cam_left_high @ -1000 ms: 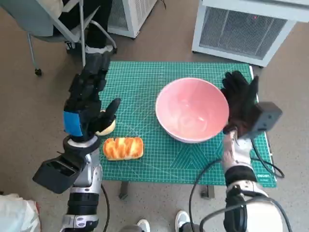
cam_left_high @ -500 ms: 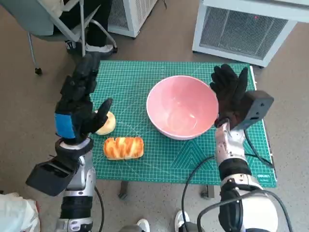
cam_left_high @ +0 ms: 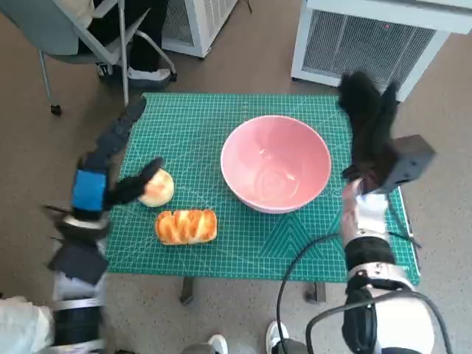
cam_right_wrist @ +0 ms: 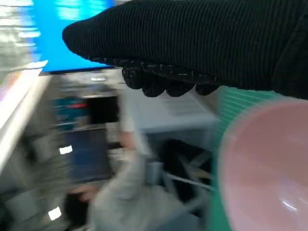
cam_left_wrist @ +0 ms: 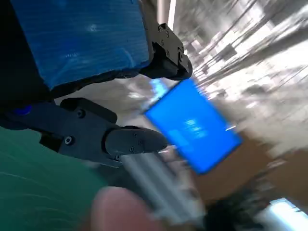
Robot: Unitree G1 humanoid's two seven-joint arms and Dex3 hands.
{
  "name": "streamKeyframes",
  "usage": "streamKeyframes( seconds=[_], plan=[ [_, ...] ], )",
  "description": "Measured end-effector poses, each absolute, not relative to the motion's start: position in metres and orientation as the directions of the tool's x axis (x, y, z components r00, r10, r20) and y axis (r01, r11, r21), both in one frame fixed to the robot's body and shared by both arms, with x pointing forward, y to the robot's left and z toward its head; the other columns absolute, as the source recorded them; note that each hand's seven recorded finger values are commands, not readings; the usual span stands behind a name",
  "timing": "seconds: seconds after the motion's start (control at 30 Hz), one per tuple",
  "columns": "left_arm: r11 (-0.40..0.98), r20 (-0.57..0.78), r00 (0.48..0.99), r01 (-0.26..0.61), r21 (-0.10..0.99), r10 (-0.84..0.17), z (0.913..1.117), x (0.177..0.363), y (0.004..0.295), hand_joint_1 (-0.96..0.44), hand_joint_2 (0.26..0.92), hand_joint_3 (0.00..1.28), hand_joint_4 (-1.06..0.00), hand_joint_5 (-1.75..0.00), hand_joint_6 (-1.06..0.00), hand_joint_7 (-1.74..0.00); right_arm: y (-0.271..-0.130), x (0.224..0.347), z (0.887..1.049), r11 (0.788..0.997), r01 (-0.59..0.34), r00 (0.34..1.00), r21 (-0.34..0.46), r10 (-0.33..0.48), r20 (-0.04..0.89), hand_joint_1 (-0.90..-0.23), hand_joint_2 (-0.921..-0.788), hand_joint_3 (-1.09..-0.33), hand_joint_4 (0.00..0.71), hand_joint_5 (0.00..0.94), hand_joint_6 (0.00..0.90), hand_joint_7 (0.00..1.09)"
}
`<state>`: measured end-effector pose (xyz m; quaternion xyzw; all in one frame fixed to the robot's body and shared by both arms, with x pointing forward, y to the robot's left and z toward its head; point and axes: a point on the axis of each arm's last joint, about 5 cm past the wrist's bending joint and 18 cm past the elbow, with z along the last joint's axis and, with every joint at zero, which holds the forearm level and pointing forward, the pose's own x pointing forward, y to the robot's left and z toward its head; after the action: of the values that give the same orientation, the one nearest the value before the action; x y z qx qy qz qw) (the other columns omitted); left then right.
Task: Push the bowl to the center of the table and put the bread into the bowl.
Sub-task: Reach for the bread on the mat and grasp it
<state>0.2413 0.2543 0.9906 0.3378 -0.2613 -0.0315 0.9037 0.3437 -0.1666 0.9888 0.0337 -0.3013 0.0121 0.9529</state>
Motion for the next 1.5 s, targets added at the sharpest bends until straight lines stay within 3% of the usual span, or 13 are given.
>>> streamKeyframes(
  seconds=[0.13, 0.27, 0.37, 0.57, 1.03, 1.5],
  plan=[
    [0.684, 0.362, 0.895, -0.092, 0.724, -0.262, 1.002, 0.239, 0.270, -0.42, 0.921, 0.21, -0.24, 0.00, -0.39, -0.03, -0.167, 0.338, 1.005, 0.993, -0.105, 0.676, -0.047, 0.106, 0.730, -0.612, -0.921, -0.863, 0.269, 0.014, 0.076, 0.54],
    [0.628, 0.311, 0.907, -0.070, 0.775, -0.283, 1.011, 0.238, 0.279, -0.42, 0.921, 0.19, -0.24, 0.00, -0.40, -0.03, -0.169, 0.330, 1.014, 0.983, -0.133, 0.545, -0.124, 0.177, 0.820, -0.624, -0.921, -0.835, 0.282, 0.018, 0.074, 0.56],
    [0.600, 0.286, 0.911, -0.054, 0.798, -0.298, 1.014, 0.237, 0.282, -0.42, 0.921, 0.18, -0.23, 0.00, -0.41, -0.03, -0.171, 0.324, 1.017, 0.976, -0.148, 0.475, -0.162, 0.214, 0.853, -0.622, -0.921, -0.811, 0.293, 0.019, 0.078, 0.59],
    [0.569, 0.235, 0.916, -0.009, 0.823, -0.324, 1.014, 0.234, 0.282, -0.41, 0.921, 0.14, -0.23, 0.00, -0.42, -0.03, -0.173, 0.314, 1.018, 0.965, -0.167, 0.399, -0.201, 0.253, 0.881, -0.621, -0.921, -0.766, 0.302, 0.015, 0.059, 0.65],
    [0.450, 0.075, 0.885, 0.159, 0.879, -0.459, 1.000, 0.213, 0.256, -0.42, 0.921, 0.07, -0.24, 0.00, -0.45, -0.02, -0.179, 0.300, 1.012, 0.952, -0.161, 0.400, -0.259, 0.303, 0.865, -0.626, -0.921, -0.754, 0.303, 0.009, 0.013, 0.73],
    [0.291, -0.083, 0.892, 0.232, 0.928, -0.445, 0.986, 0.201, 0.228, -0.49, 0.911, 0.01, -0.24, 0.00, -0.41, 0.00, -0.179, 0.296, 1.010, 0.952, -0.158, 0.424, -0.262, 0.304, 0.853, -0.609, -0.921, -0.767, 0.298, 0.005, -0.001, 0.71]
  ],
)
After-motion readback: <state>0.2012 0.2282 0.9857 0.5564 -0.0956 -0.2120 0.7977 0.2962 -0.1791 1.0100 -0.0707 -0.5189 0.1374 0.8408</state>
